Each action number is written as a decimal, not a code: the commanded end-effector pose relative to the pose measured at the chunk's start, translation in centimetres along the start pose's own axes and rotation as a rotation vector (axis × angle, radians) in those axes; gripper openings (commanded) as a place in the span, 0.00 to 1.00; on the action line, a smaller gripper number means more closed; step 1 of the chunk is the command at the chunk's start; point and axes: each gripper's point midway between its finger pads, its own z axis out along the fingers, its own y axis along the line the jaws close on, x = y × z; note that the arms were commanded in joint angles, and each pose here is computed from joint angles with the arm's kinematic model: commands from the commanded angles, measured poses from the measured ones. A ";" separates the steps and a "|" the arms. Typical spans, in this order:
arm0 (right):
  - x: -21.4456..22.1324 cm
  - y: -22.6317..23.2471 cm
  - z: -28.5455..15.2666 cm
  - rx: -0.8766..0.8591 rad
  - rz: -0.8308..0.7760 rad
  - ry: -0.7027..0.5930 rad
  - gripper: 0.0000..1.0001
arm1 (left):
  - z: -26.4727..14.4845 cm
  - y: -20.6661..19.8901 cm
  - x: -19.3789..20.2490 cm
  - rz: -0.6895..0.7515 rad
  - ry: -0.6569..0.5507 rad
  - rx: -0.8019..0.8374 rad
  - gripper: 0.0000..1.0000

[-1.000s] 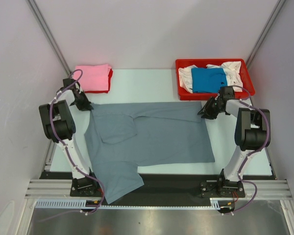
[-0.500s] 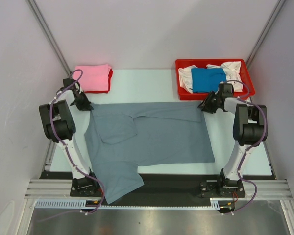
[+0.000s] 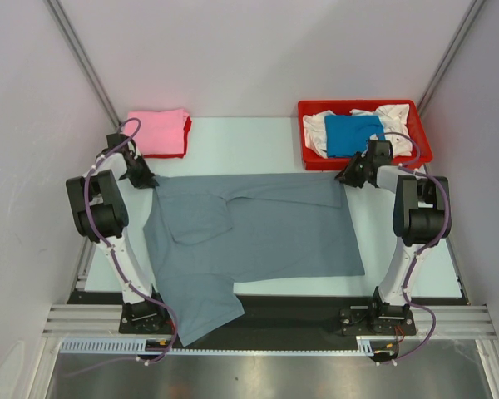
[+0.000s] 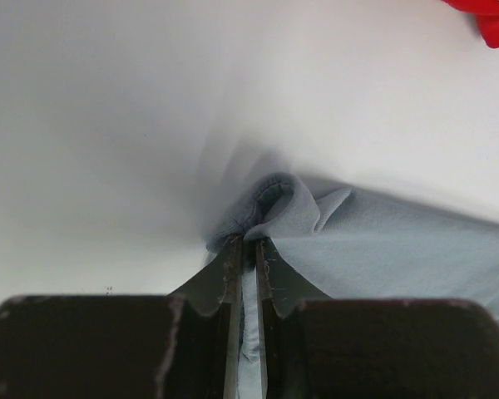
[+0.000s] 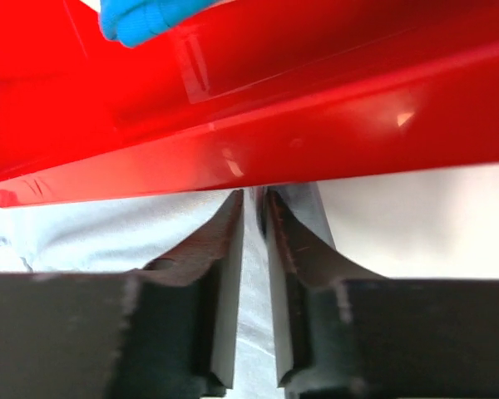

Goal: Fold and stack the t-shirts
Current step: Fold the tshirt

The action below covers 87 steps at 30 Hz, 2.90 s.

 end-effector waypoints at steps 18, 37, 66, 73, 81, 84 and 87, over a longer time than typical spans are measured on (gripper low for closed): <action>-5.9 0.4 -0.6 -0.057 -0.158 -0.225 0.00 | 0.3 1.1 0.3 -0.021 -0.015 0.003 0.00; -5.8 -2.0 1.6 0.062 -0.079 -0.120 0.05 | 0.2 1.1 0.0 -0.019 -0.038 0.035 0.00; 0.7 -2.9 -11.1 0.393 0.009 0.063 0.48 | -12.4 0.6 4.8 -0.178 -0.204 -0.129 0.78; 7.4 2.4 -14.0 0.258 -0.067 0.212 0.49 | -15.5 3.0 13.7 -0.452 -0.134 -0.264 0.76; 15.4 4.3 -14.4 0.170 -0.177 0.382 0.48 | -14.2 4.8 16.1 -0.506 -0.098 -0.314 0.73; 16.0 3.0 -13.9 0.182 -0.191 0.397 0.47 | -13.6 4.9 14.5 -0.446 -0.133 -0.303 0.69; 14.7 2.2 -13.7 0.198 -0.181 0.393 0.47 | -13.4 6.1 13.2 -0.370 -0.137 -0.360 0.75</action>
